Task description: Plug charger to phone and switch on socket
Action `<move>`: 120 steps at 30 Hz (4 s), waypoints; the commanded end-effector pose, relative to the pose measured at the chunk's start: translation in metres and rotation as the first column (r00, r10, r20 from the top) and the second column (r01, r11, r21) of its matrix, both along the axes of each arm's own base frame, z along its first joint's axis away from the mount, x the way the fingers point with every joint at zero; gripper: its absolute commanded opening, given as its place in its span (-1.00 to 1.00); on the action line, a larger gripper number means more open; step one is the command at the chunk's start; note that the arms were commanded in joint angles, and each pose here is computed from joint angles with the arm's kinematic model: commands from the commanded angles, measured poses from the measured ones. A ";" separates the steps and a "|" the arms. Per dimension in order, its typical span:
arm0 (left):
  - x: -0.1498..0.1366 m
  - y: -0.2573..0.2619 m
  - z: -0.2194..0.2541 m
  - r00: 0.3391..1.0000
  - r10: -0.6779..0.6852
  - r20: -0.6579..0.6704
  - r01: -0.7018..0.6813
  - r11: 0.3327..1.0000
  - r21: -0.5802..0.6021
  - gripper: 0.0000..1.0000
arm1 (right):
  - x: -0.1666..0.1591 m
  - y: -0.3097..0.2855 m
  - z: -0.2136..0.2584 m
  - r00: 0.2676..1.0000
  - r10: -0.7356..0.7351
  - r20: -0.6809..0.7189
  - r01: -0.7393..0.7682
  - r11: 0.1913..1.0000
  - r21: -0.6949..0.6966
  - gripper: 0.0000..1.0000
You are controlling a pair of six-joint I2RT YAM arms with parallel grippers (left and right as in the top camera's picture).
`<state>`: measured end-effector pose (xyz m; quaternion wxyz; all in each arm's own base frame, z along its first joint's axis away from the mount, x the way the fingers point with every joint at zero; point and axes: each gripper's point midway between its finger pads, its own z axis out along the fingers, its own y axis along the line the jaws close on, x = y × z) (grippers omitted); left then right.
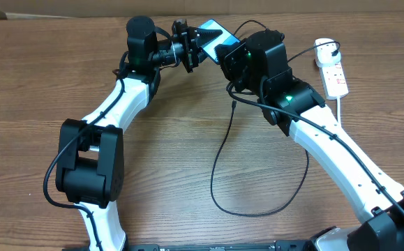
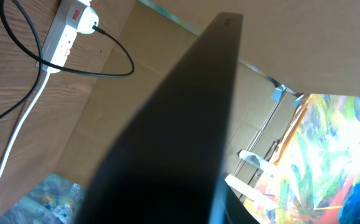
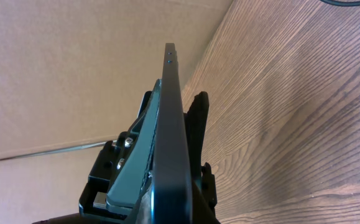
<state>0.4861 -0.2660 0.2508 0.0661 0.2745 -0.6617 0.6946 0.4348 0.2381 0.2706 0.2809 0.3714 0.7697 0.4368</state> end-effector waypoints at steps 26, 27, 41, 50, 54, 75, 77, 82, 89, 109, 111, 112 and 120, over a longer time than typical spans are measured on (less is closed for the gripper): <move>0.000 -0.003 0.003 0.999 -0.009 0.046 0.009 1.000 0.008 -0.92 | -0.009 0.003 0.003 0.996 0.082 0.038 -0.079 0.994 -0.073 0.15; 0.000 -0.003 0.003 0.999 -0.010 0.050 0.009 1.000 0.010 -0.91 | -0.009 0.003 0.002 0.995 0.090 0.044 -0.086 0.992 -0.088 0.31; 0.012 0.010 -0.013 0.992 0.041 0.120 -0.051 0.995 0.088 -0.91 | -0.036 -0.013 0.042 0.950 0.249 0.189 -0.185 0.935 -0.301 1.00; 0.020 0.034 -0.042 0.979 0.060 0.193 -0.101 0.972 0.213 -0.91 | -0.086 -0.097 0.040 0.942 0.324 0.086 -0.218 0.787 -0.577 1.00; 0.018 0.036 -0.041 0.962 0.021 0.271 -0.086 0.969 0.230 -0.91 | -0.108 -0.139 -0.004 0.936 0.325 -0.135 -0.331 0.685 -0.649 1.00; -0.019 0.021 0.019 0.587 -0.196 0.785 0.055 0.978 0.203 -0.92 | -0.108 -0.150 -0.107 0.783 0.371 -0.499 -0.612 0.604 -0.511 1.00; -0.015 0.024 0.016 0.609 -0.186 0.771 0.040 0.978 0.205 -0.92 | -0.106 -0.149 -0.108 0.784 0.374 -0.496 -0.612 0.604 -0.511 1.00; -0.003 0.032 -0.005 0.714 -0.162 0.681 0.000 0.973 0.232 -0.92 | -0.103 -0.144 -0.110 0.782 0.387 -0.489 -0.615 0.605 -0.506 1.00; 0.004 0.036 -0.037 0.823 -0.142 0.549 -0.030 0.956 0.293 -0.92 | -0.098 -0.134 -0.126 0.775 0.412 -0.479 -0.630 0.559 -0.540 0.79; 0.025 0.081 -0.090 0.908 -0.043 0.418 -0.174 0.866 0.468 -0.92 | -0.052 -0.090 -0.177 0.812 0.401 -0.424 -0.575 0.430 -0.696 0.63; 0.026 0.082 -0.093 0.898 -0.056 0.435 -0.183 0.855 0.486 -0.91 | -0.046 -0.088 -0.180 0.812 0.402 -0.424 -0.576 0.430 -0.696 0.55; 0.026 0.082 -0.093 0.896 -0.060 0.441 -0.182 0.854 0.487 -0.91 | -0.044 -0.087 -0.182 0.812 0.401 -0.425 -0.576 0.430 -0.695 0.51; 0.025 0.082 -0.094 0.893 -0.069 0.445 -0.179 0.852 0.492 -0.91 | -0.027 -0.080 -0.212 0.820 0.383 -0.425 -0.568 0.454 -0.687 0.30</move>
